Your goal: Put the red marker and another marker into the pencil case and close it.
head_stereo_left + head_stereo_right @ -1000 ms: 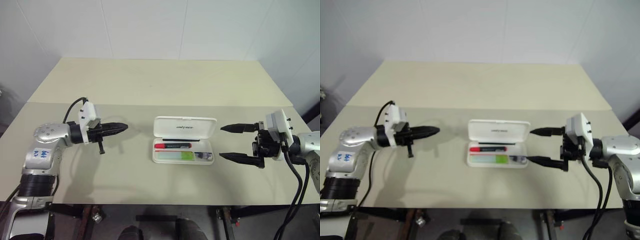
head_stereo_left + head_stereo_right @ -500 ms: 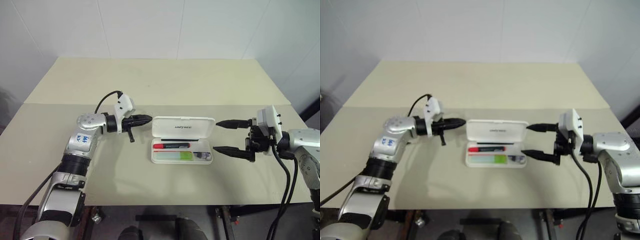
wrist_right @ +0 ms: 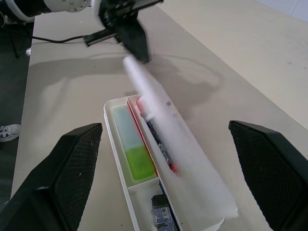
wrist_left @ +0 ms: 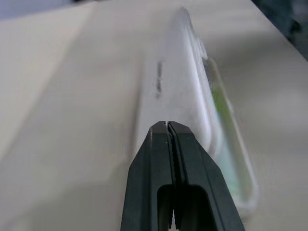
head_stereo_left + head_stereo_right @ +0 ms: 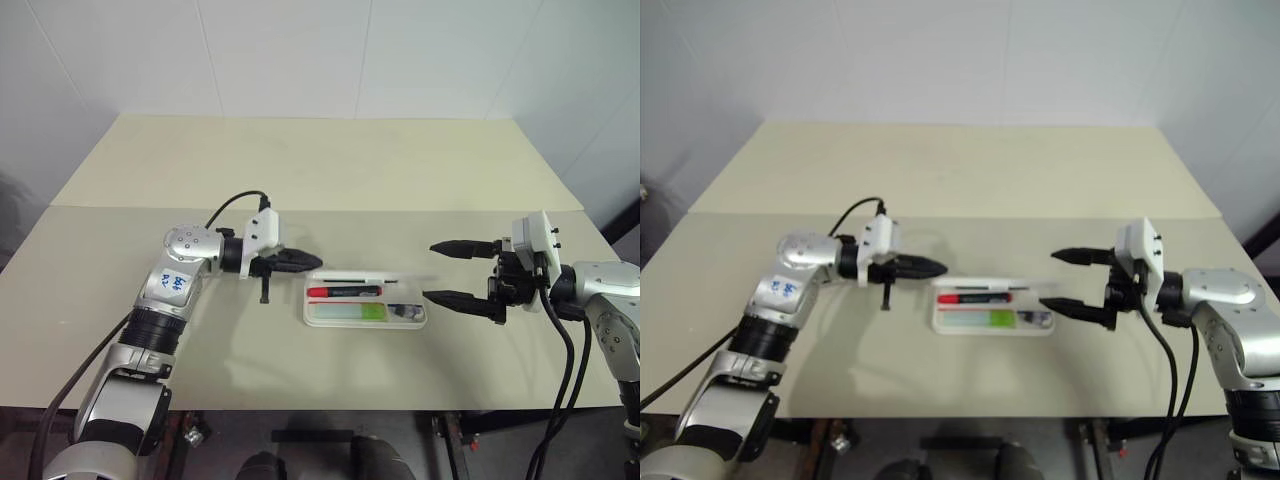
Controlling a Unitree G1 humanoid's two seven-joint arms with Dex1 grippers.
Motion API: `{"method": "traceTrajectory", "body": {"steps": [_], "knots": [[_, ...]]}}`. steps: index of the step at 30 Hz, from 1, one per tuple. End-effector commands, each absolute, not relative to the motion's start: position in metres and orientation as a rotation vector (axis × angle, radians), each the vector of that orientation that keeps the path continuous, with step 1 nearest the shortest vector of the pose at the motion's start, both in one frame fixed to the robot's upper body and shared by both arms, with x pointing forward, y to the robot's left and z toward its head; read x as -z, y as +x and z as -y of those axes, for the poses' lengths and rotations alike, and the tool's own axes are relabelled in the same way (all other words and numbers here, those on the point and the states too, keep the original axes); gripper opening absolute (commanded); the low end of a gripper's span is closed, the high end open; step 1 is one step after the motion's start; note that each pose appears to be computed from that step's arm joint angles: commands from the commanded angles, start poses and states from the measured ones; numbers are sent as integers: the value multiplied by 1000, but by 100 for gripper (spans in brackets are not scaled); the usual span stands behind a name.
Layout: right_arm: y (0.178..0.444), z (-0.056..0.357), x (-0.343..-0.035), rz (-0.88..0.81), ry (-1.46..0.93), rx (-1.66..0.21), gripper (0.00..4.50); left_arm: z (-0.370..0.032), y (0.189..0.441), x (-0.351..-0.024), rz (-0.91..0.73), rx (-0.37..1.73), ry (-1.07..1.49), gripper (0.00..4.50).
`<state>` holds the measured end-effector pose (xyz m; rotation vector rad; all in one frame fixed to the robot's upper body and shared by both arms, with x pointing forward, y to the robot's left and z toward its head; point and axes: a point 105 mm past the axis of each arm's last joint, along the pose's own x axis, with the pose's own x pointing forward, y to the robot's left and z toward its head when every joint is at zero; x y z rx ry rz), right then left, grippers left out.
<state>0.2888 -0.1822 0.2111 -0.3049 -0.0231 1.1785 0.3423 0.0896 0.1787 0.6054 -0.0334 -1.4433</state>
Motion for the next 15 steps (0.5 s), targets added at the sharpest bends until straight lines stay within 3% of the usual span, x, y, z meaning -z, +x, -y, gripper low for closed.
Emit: {"method": "traceTrajectory", "body": {"steps": [1,6,15], "knots": [[285,180,-222,80,-307,-1177,450,-87,340,-182,23,1457,749,3],[285,177,-220,93,-289,-1168,450,-76,346,-182,-4,1446,838,3],[280,177,-213,102,-264,-1128,450,-54,320,-159,-99,1579,848,3]]}}
